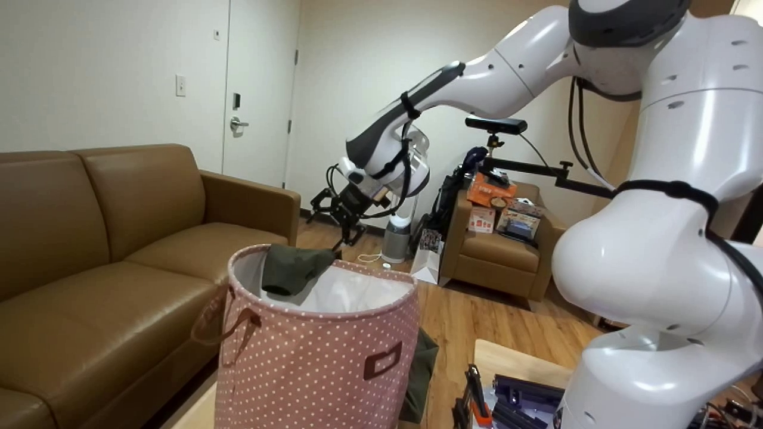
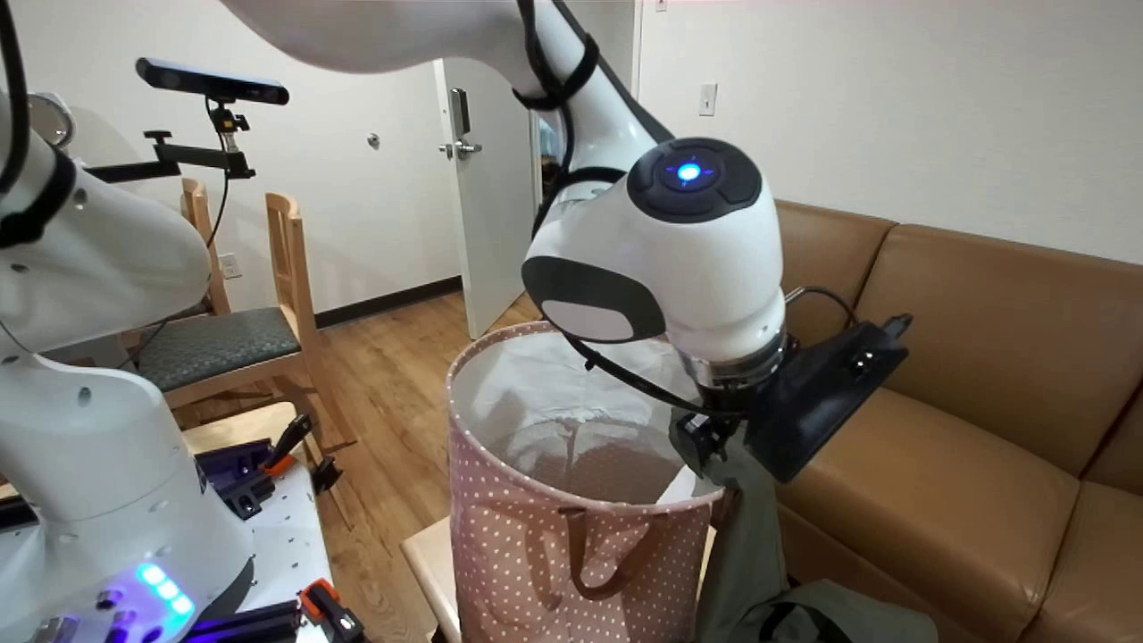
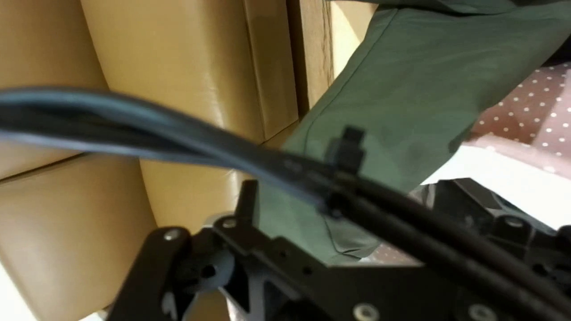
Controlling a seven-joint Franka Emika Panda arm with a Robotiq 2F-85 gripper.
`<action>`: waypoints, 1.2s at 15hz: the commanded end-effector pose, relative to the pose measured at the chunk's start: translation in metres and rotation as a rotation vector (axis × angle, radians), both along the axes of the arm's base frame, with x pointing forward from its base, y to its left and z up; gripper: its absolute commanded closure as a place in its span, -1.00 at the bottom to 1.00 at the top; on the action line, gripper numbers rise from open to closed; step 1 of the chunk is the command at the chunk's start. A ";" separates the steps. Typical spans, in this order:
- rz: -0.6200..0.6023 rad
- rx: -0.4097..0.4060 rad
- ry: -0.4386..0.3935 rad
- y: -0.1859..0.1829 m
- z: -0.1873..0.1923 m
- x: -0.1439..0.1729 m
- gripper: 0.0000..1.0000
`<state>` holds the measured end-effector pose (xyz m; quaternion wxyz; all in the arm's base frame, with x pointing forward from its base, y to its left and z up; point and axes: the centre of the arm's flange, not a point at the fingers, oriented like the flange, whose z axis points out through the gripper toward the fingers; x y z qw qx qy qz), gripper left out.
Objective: Take the green cloth from the laundry basket and place it on the stool
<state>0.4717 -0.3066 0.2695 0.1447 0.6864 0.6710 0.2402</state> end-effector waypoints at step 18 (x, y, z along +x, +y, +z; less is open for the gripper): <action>0.321 -0.351 -0.064 0.049 -0.099 0.012 0.45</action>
